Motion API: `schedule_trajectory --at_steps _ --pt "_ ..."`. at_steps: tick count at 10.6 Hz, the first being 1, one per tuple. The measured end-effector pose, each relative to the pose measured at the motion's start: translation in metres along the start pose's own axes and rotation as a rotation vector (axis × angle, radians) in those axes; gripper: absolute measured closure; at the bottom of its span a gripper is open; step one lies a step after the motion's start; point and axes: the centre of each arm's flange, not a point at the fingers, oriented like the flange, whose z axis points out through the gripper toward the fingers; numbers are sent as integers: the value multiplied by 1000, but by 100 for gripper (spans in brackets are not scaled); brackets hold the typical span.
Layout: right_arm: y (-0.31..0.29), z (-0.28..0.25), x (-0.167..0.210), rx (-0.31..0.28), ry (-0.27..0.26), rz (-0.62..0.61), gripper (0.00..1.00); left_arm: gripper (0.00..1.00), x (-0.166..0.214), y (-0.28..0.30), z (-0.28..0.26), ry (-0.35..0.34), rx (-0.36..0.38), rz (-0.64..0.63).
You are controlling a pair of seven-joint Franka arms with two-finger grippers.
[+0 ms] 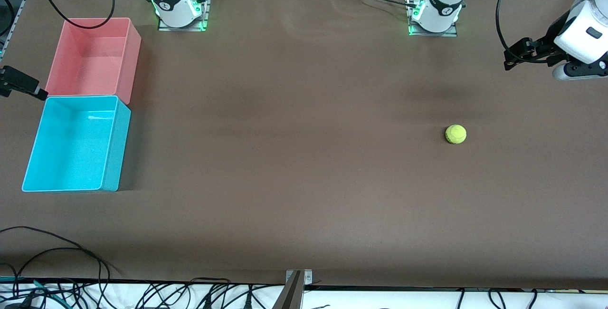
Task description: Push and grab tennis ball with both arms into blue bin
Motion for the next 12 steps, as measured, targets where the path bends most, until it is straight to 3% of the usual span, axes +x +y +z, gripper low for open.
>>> schedule_trajectory --at_steps 12 --pt "-1 0 0 1 0 -10 0 0 0 0 -5 11 -2 0"
